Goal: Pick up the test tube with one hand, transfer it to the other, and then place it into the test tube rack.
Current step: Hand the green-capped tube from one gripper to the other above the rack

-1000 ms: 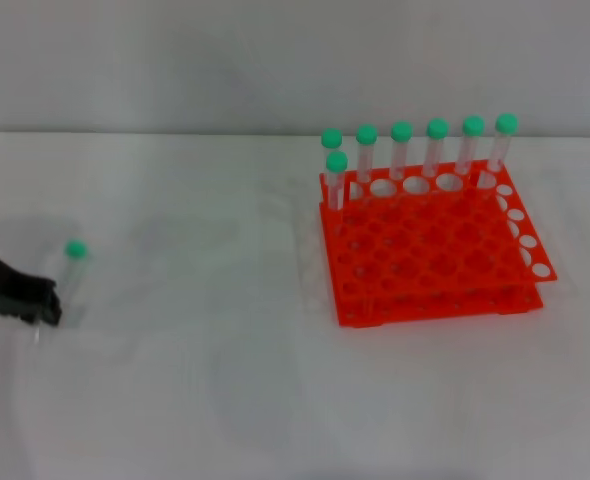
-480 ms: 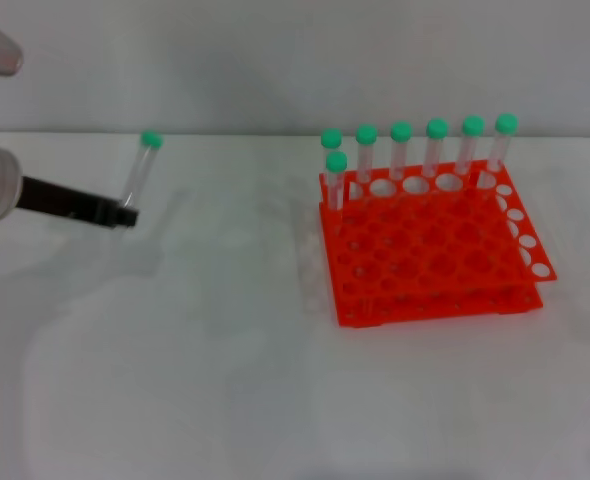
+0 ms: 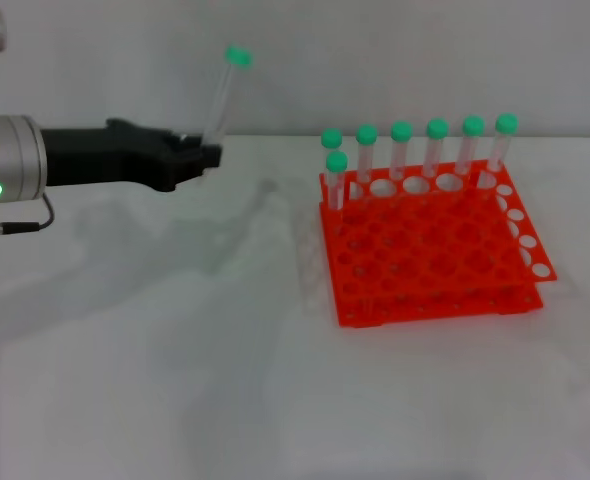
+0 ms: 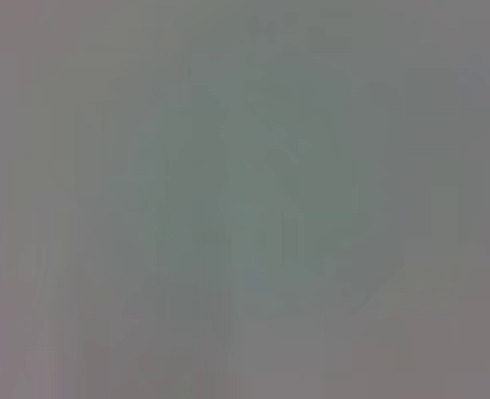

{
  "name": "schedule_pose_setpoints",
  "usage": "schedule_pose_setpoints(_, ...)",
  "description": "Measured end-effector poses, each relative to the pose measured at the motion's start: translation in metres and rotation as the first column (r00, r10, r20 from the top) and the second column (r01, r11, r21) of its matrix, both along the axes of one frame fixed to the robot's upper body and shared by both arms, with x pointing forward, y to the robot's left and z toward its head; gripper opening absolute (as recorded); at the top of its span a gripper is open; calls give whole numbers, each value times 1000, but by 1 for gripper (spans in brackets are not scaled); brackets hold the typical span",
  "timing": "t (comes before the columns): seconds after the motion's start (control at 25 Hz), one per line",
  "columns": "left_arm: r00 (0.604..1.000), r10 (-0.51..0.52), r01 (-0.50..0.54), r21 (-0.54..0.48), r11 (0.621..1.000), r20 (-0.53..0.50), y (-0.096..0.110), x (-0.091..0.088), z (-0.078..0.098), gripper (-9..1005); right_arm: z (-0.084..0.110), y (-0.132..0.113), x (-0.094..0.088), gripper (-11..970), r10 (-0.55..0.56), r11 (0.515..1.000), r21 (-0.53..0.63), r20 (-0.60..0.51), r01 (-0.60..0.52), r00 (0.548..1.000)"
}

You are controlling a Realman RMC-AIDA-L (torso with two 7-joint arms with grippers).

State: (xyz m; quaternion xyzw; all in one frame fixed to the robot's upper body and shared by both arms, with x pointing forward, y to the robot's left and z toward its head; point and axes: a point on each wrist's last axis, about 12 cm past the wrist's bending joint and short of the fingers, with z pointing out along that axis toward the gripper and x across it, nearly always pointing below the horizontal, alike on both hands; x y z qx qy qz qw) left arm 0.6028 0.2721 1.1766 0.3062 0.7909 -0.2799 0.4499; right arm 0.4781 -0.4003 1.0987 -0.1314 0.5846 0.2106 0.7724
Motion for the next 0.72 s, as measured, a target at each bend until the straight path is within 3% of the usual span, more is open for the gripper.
schedule_pose_setpoints(0.24,983,-144,155,-92,984,114,-8,-19,-2,195,16,15,14,702,197,980,11,-40,-197,980)
schedule_pose_setpoints(0.4,940,-308,325,-102,940,148,-24,-36,-15,195,26,28,28,702,341,940,24,-95,-340,935)
schedule_pose_setpoints(0.6,877,-438,461,-92,883,196,-35,-53,-28,196,39,48,48,701,509,859,41,-190,-511,840)
schedule_pose_setpoints(0.72,865,-458,484,-101,869,206,-38,-57,-33,197,45,61,56,700,582,806,34,-232,-591,780)
